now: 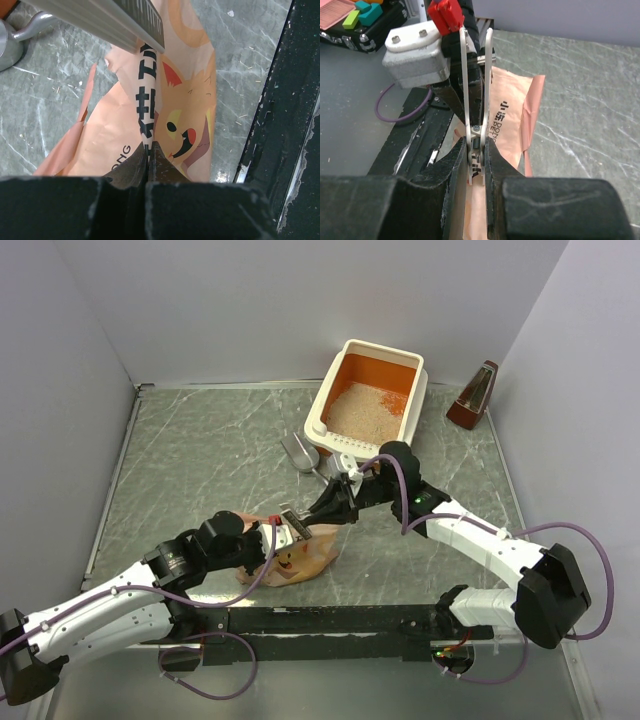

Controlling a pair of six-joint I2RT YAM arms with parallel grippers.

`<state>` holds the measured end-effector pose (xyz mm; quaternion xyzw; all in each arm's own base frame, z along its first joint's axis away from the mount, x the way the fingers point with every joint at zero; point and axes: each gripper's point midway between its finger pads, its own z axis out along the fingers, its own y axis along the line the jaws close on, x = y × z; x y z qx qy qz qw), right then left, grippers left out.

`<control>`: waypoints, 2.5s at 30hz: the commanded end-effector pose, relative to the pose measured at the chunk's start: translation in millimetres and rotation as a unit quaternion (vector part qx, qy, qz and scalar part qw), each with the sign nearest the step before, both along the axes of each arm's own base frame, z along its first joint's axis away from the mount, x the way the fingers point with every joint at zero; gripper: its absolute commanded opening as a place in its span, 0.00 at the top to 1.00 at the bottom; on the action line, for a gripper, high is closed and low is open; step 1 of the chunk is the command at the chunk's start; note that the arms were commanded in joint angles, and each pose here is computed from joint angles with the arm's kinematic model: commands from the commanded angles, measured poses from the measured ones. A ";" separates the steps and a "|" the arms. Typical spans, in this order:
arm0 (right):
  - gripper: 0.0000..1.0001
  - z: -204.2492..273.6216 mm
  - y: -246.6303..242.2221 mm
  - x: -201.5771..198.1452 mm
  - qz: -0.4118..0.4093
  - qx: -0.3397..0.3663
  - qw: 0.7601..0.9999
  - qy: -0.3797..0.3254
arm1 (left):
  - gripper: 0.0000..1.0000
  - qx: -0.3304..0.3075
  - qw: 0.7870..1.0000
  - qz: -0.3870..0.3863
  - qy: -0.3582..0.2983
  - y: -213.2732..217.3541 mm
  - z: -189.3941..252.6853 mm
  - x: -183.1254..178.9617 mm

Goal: Fill the litter box with clean litter

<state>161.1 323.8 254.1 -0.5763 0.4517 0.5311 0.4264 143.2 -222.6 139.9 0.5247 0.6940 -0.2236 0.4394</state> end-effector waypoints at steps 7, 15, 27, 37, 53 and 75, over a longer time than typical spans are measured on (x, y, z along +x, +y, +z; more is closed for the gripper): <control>1.00 -30.1 -6.3 -5.2 -0.005 -0.066 0.998 -0.011 | 0.96 -0.055 0.998 0.006 -0.034 -12.1 32.0 9.1; 1.00 -45.5 -15.8 4.5 -0.037 -0.153 0.987 -0.039 | 0.94 -0.056 0.998 0.015 -0.036 -10.4 34.5 11.5; 1.00 -49.0 -23.1 3.9 -0.041 -0.255 0.964 -0.069 | 0.93 -0.060 0.997 0.029 -0.039 -7.0 38.8 13.8; 1.00 -89.1 -18.1 -6.1 -0.021 -0.301 0.952 -0.047 | 0.92 -0.067 0.996 0.040 -0.048 -3.7 42.8 16.4; 1.00 -117.9 -27.4 -1.0 -0.048 -0.383 0.920 -0.059 | 0.92 -0.064 0.996 0.034 -0.045 -4.8 40.2 14.5; 1.00 -119.1 -37.8 -2.7 -0.084 -0.380 0.921 -0.035 | 0.92 -0.064 0.996 0.037 -0.043 -3.3 39.3 14.3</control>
